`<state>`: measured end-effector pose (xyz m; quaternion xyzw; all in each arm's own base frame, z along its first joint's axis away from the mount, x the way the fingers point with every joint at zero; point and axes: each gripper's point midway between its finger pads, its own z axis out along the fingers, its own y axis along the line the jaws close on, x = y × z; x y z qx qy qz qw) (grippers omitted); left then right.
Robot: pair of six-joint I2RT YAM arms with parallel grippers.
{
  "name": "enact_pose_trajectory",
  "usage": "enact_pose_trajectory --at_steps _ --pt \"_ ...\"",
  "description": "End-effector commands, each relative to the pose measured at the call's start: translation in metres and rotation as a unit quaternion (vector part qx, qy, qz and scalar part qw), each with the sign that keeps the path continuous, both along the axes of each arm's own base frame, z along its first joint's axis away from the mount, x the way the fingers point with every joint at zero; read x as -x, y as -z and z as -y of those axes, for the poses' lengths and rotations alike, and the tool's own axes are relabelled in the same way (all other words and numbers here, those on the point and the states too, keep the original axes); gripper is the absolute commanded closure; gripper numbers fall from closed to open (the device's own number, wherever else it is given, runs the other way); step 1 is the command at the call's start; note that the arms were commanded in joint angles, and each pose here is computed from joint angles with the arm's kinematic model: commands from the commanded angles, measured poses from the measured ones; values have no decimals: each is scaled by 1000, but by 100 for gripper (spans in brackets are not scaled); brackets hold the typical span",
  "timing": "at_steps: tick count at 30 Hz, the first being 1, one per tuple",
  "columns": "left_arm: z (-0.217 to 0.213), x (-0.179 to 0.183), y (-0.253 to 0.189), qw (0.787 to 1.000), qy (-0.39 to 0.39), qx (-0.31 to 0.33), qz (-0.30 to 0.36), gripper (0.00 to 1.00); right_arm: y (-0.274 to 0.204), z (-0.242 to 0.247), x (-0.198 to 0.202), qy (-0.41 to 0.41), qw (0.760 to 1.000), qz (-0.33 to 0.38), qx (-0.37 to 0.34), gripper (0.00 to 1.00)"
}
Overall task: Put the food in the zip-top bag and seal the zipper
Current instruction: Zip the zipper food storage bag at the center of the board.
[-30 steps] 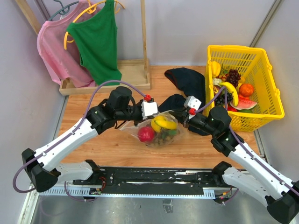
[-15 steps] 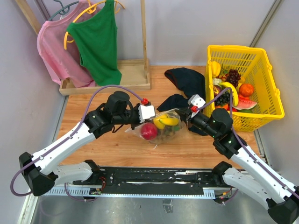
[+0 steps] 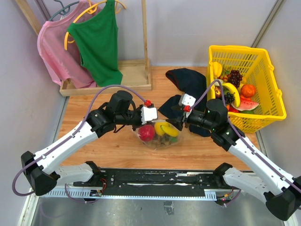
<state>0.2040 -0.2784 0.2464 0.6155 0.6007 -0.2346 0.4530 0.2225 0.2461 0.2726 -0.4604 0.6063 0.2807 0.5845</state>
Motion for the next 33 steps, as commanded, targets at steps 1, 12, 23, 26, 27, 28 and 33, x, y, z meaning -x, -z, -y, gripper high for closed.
enact_pose_trajectory --at_steps 1,12,23,26,27,28,33 --pt "11 0 -24 999 29 27 24 100 -17 -16 14 -82 996 16 3 38" --pt "19 3 -28 998 46 42 16 100 0 -42 30 -171 984 -36 25 38" --pt "17 3 -26 998 30 46 1 100 20 -39 17 -127 988 -65 63 72" --pt "11 1 -25 999 5 44 -5 100 19 -32 13 -103 991 -55 68 97" --pt "10 1 -25 999 -1 45 -9 100 19 -30 12 -95 992 -52 69 99" --pt "9 3 -25 999 -5 47 -13 100 18 -27 10 -84 993 -48 71 99" --pt "-3 6 -23 998 -32 47 -22 100 20 -14 2 -34 995 -48 80 99"
